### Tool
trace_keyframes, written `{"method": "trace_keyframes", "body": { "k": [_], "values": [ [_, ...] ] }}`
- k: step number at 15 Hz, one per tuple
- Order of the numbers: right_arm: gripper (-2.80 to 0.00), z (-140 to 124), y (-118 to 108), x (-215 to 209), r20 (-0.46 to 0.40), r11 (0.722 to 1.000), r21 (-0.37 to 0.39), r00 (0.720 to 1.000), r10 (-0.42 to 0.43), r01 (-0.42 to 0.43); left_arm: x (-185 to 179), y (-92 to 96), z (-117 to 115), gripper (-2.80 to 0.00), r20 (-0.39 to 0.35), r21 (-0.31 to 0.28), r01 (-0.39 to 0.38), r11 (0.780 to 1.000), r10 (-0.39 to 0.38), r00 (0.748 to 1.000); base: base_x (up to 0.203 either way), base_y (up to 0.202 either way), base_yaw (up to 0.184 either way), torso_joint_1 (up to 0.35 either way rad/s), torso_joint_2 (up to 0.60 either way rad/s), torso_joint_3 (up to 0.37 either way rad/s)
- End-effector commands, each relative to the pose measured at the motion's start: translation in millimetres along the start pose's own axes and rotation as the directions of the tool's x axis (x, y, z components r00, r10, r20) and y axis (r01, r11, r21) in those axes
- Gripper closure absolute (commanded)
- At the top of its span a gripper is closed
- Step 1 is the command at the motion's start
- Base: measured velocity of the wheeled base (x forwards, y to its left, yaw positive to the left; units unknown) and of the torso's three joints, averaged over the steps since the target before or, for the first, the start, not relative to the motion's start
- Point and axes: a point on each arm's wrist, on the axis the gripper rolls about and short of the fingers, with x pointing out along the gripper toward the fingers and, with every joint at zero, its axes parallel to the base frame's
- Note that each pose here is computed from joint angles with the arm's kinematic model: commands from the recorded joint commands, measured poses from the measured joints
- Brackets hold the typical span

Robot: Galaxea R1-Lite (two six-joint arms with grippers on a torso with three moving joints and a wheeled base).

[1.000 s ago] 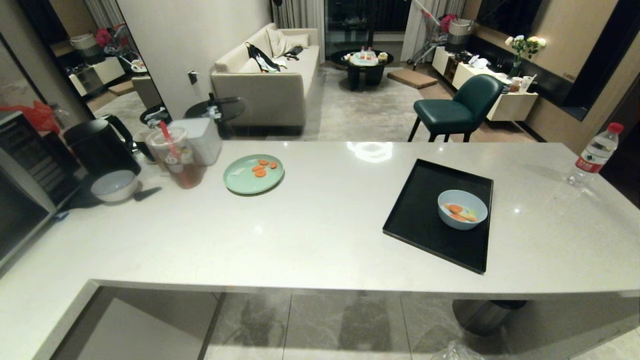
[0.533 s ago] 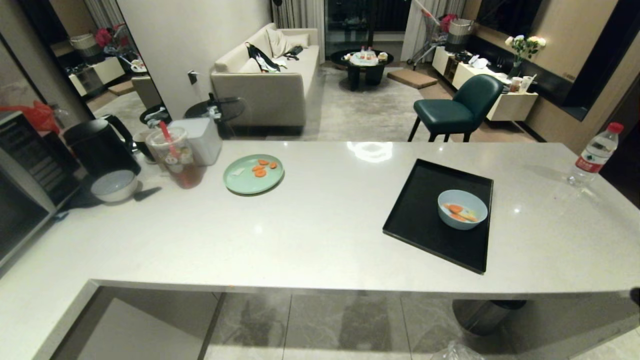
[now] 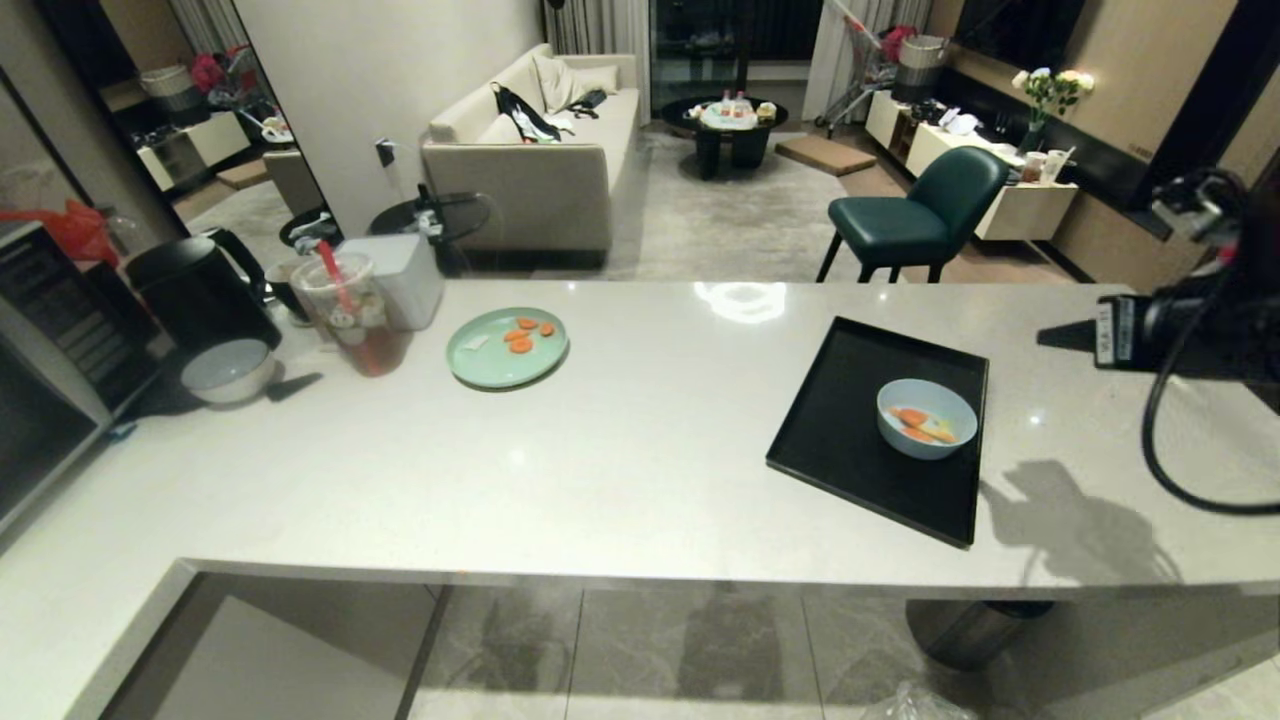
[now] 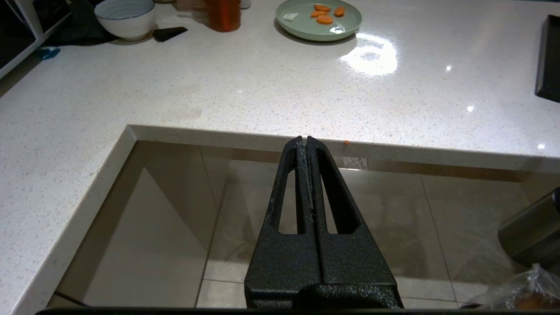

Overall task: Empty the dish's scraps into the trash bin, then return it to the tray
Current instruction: Pick up the bowl with leftover food

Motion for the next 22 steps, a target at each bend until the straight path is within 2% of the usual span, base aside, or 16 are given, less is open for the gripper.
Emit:
{"method": "trace_keyframes", "body": {
  "k": [1,3,8,13,15,22],
  "values": [
    [-2.80,3,-5,71,-0.180,0.999,0.047,0.984,0.001,0.008,0,0.0,0,0.00,-0.001,-0.001,0.000,1.000,0.000,1.000,0.000,0.000,0.000,0.000,0.00,0.000],
    [-2.80,5,-8,92,-0.234,0.995,0.093,0.972,-0.015,0.037,0,0.0,0,0.00,-0.001,-0.001,0.000,1.000,0.000,1.000,0.000,0.000,0.000,0.000,0.00,0.000],
    [-2.80,-1,-16,108,-0.357,0.991,0.112,0.933,-0.033,0.078,0,0.0,0,0.00,0.000,-0.001,0.001,1.000,-0.001,1.000,0.000,0.000,0.000,0.000,0.00,0.000],
    [-2.80,-1,-31,118,-0.388,0.983,0.118,0.918,-0.086,0.142,0,0.0,0,0.00,0.000,-0.001,0.000,1.000,0.000,1.000,0.000,0.000,0.000,0.000,0.00,0.000],
    [-2.80,1,-41,123,-0.386,0.978,0.130,0.917,-0.102,0.163,0,0.0,0,0.00,-0.001,-0.001,0.000,1.000,0.000,1.000,0.000,0.000,0.000,0.000,0.00,0.000],
    [-2.80,-14,-80,138,-0.437,0.953,0.170,0.886,-0.154,0.250,0,0.0,0,0.00,-0.001,-0.001,0.000,1.000,0.000,1.000,0.000,0.000,0.000,0.000,0.00,0.000]
  ]
}}
